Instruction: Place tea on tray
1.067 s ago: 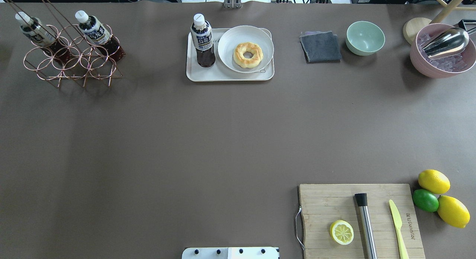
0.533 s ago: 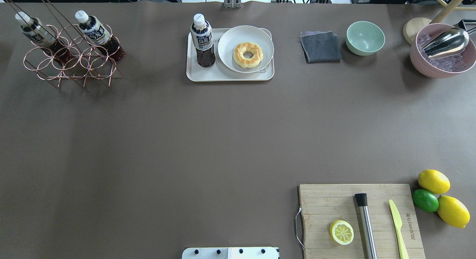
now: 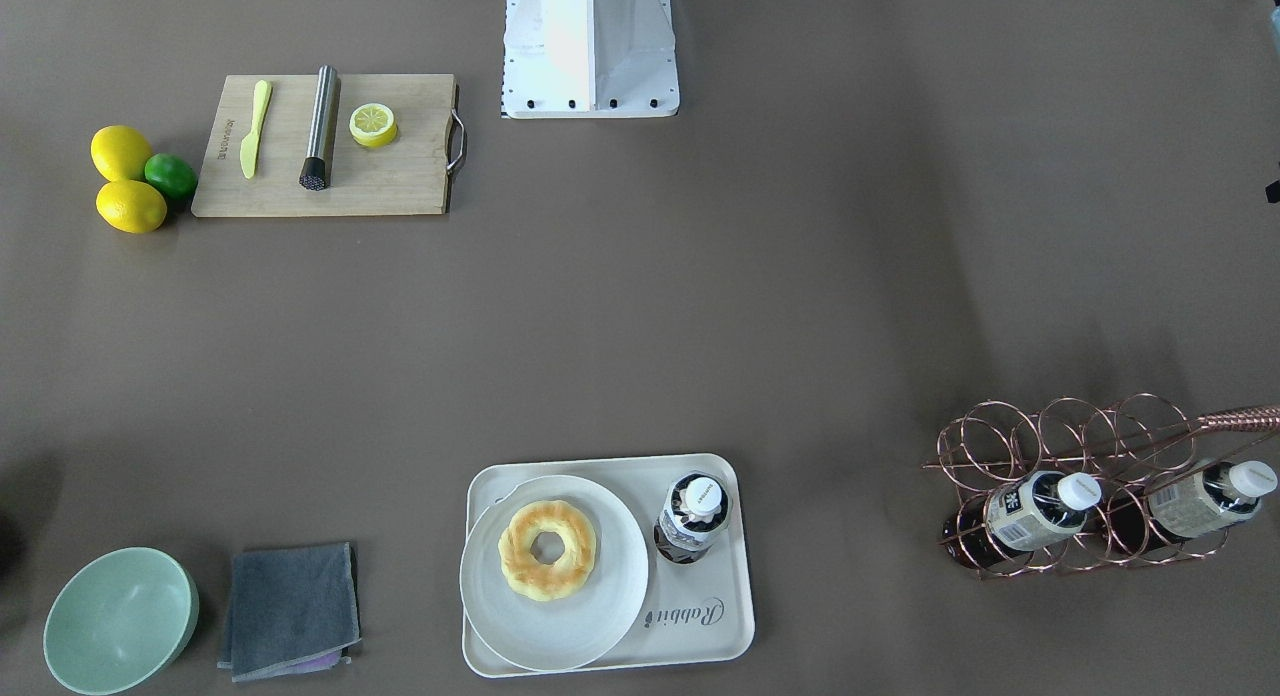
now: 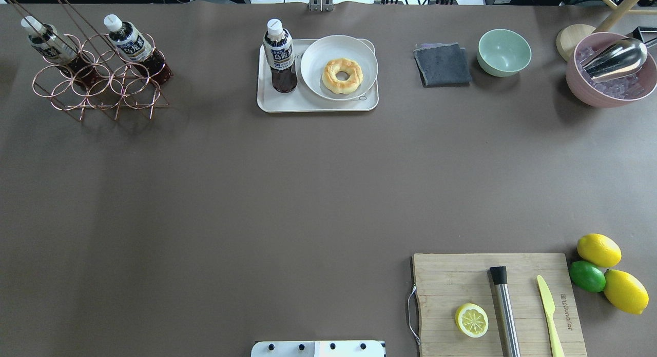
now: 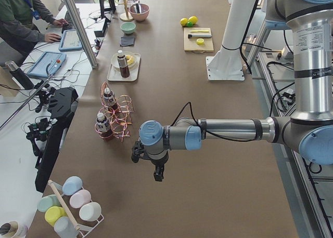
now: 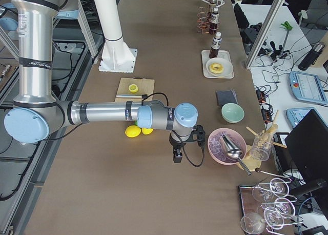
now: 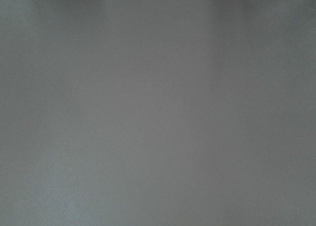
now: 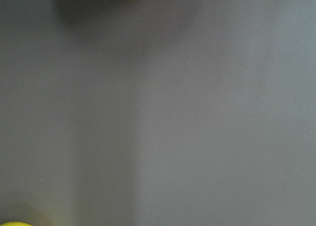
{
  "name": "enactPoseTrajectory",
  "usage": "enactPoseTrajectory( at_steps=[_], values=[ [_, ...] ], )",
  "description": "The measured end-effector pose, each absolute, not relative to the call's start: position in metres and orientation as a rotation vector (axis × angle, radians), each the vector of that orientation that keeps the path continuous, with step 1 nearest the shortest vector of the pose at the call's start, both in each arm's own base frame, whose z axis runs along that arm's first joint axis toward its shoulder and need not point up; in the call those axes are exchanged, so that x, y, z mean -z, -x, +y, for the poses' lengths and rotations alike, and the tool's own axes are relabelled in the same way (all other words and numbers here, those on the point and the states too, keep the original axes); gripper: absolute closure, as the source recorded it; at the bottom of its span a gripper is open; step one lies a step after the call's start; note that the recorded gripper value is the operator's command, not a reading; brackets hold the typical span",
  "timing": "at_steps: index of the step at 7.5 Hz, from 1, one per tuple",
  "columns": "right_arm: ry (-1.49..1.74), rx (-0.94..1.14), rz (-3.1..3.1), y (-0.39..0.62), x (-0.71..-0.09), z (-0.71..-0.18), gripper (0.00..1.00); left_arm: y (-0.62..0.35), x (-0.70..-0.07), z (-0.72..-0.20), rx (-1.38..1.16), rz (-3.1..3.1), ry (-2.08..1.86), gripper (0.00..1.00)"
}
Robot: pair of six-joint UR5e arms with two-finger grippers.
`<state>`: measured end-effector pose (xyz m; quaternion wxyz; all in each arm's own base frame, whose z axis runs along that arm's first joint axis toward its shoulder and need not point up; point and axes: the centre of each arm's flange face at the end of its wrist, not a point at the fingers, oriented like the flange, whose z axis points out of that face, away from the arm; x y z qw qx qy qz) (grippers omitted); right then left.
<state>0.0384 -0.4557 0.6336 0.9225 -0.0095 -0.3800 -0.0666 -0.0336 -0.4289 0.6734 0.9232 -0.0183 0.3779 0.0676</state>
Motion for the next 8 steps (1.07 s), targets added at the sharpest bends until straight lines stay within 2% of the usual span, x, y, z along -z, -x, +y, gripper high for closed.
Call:
enactPoseTrajectory(
  at_steps=[8],
  values=[
    [-0.007,0.147,-0.777,-0.0363,-0.6263,-0.4640,0.00,0.0376,-0.6724,-0.4343,-0.144,0.717,0.028,0.02]
  ],
)
